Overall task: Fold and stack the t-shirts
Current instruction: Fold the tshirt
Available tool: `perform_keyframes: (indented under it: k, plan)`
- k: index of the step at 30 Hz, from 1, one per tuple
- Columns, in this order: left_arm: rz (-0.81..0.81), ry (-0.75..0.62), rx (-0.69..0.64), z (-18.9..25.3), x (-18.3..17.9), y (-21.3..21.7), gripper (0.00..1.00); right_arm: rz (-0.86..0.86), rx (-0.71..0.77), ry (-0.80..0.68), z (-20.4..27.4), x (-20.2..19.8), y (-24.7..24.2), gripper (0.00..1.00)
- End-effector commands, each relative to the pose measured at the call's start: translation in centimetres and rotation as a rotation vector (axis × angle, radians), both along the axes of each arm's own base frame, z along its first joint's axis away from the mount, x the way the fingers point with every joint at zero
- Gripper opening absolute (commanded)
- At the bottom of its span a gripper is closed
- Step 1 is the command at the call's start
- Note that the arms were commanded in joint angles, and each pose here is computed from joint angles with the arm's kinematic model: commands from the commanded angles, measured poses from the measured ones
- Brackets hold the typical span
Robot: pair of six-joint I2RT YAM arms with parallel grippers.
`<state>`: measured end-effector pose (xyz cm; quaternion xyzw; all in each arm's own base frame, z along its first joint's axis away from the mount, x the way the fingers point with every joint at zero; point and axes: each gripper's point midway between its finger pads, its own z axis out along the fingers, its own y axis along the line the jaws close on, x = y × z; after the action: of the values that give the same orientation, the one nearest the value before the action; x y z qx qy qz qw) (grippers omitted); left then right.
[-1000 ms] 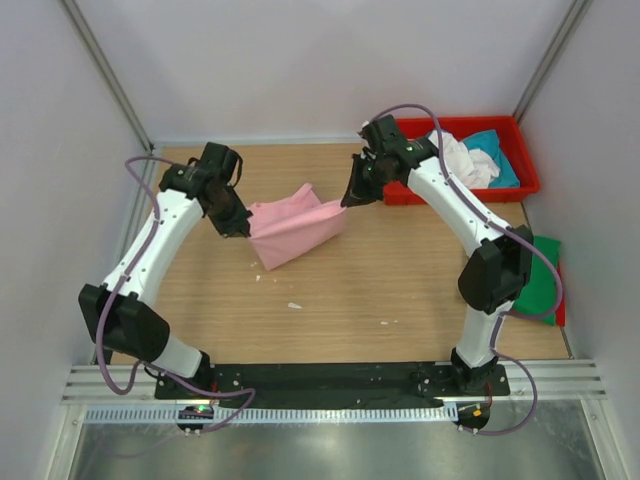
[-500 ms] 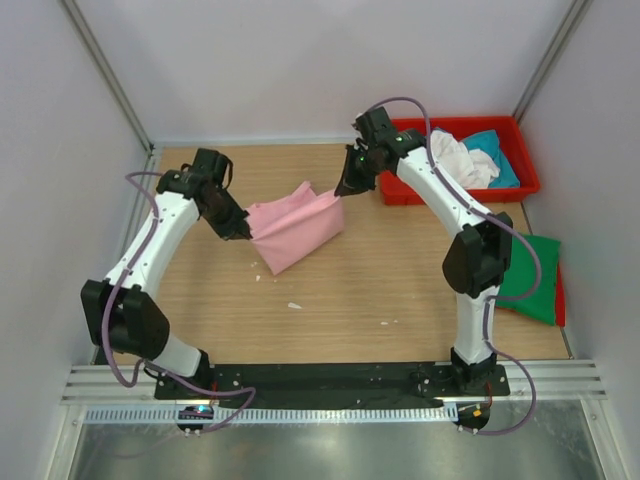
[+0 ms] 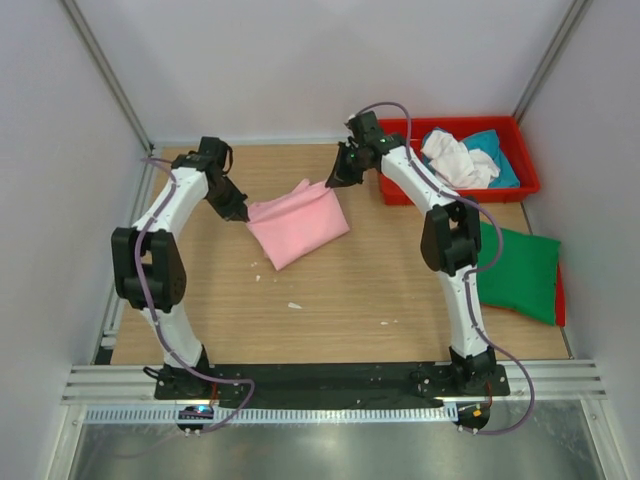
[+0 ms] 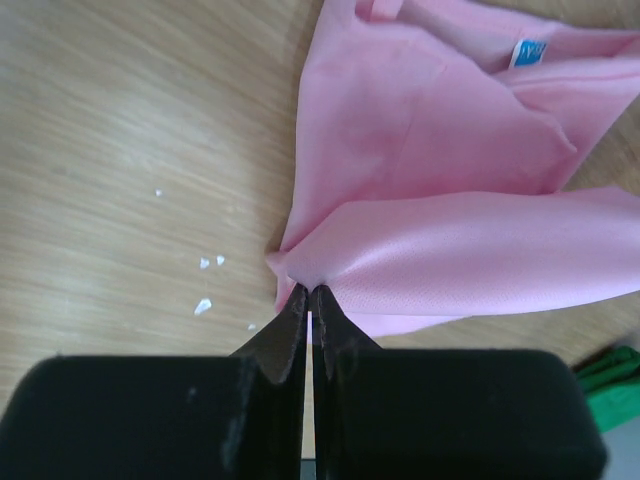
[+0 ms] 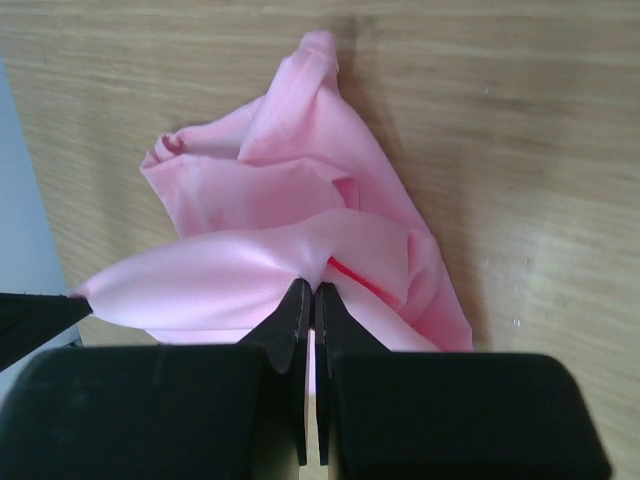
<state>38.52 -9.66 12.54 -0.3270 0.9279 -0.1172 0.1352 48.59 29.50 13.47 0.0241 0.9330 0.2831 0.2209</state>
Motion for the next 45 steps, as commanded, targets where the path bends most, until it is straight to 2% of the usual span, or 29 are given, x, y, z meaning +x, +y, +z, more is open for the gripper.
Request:
perform_keyframes:
  k: [1, 6, 7, 8, 9, 10, 11, 12, 16, 17, 19, 20, 22, 23, 25, 26, 27, 28, 29, 30, 31, 36, 39, 45]
  plan:
    - [0.002, -0.080, 0.051, 0.4, 3.1, 2.1, 0.00, -0.008, 0.080, -0.127, 1.8, 4.1, 0.4, 0.01]
    - [0.005, -0.110, 0.013, -2.5, 6.9, 2.3, 0.00, 0.004, 0.140, -0.204, -0.6, 6.9, 1.8, 0.03]
    - [0.005, -0.113, 0.010, -3.1, 7.5, 2.3, 0.00, -0.004, 0.163, -0.211, -0.9, 7.3, 2.1, 0.06]
    - [0.011, -0.125, 0.012, -4.0, 8.9, 2.4, 0.02, 0.008, 0.207, -0.251, -1.3, 8.2, 2.9, 0.16]
    - [0.015, -0.126, 0.018, -4.6, 9.5, 2.6, 0.08, 0.008, 0.232, -0.269, -1.3, 8.7, 3.2, 0.26]
    - [0.014, -0.130, 0.019, -4.9, 10.1, 2.6, 0.18, 0.011, 0.253, -0.288, -1.2, 9.2, 3.6, 0.38]
    - [0.001, -0.149, 0.005, -4.8, 11.0, 2.4, 0.41, 0.016, 0.284, -0.330, -0.4, 10.3, 4.2, 0.45]
    - [-0.018, -0.170, 0.013, -4.9, 12.5, 2.5, 0.49, 0.020, 0.290, -0.344, 0.0, 10.7, 4.4, 0.47]
    - [-0.057, -0.206, 0.045, -2.7, 14.5, 3.6, 0.74, 0.052, 0.304, -0.465, 4.7, 11.6, 4.6, 0.61]
    - [-0.053, -0.198, 0.048, -2.3, 14.2, 3.8, 0.78, 0.067, 0.288, -0.490, 5.2, 11.5, 4.3, 0.67]
    - [-0.043, -0.210, 0.049, -0.6, 13.1, 4.1, 0.81, 0.078, 0.274, -0.540, 8.0, 10.9, 3.8, 0.70]
    - [-0.032, -0.214, 0.042, -0.1, 12.5, 4.1, 0.82, 0.083, 0.253, -0.526, 7.5, 10.4, 3.5, 0.72]
    - [-0.015, -0.237, 0.023, 1.2, 11.3, 3.8, 0.82, 0.087, 0.207, -0.572, 9.5, 9.7, 2.5, 0.73]
    - [-0.002, -0.269, 0.011, 2.2, 9.9, 3.7, 0.83, 0.094, 0.186, -0.554, 8.9, 9.1, 2.3, 0.72]
    - [0.004, -0.301, -0.008, 3.4, 8.7, 3.5, 0.79, 0.117, 0.174, -0.564, 10.2, 7.9, 1.9, 0.62]
    - [0.005, -0.339, -0.023, 4.9, 7.9, 3.3, 0.74, 0.132, 0.186, -0.565, 10.7, 7.5, 1.9, 0.45]
    - [-0.004, -0.348, -0.062, 5.3, 7.5, 2.6, 0.62, 0.163, 0.209, -0.562, 11.1, 6.7, 2.5, 0.34]
    - [0.000, -0.379, -0.089, 6.1, 7.5, 2.0, 0.27, 0.189, 0.225, -0.545, 11.2, 5.7, 2.8, 0.11]
    - [0.010, -0.377, -0.129, 6.1, 6.8, 1.2, 0.15, 0.204, 0.230, -0.533, 10.9, 5.2, 3.1, 0.04]
    - [0.007, -0.387, -0.163, 6.2, 6.8, 0.4, 0.04, 0.223, 0.227, -0.526, 10.4, 4.6, 3.6, 0.01]
    - [0.004, -0.411, -0.190, 6.4, 7.1, -0.3, 0.00, 0.220, 0.203, -0.504, 8.9, 4.4, 3.4, 0.01]
    - [-0.019, -0.355, -0.289, 2.3, 8.0, -3.8, 0.00, 0.255, 0.132, -0.387, 3.0, 3.8, 3.2, 0.01]
    - [-0.037, -0.387, -0.318, 1.3, 10.2, -5.0, 0.00, 0.262, 0.120, -0.348, 1.0, 4.3, 3.5, 0.01]
    - [-0.203, -0.552, -0.332, 3.9, 15.2, -10.8, 0.00, 0.268, 0.085, -0.240, -1.9, 2.3, 2.6, 0.01]
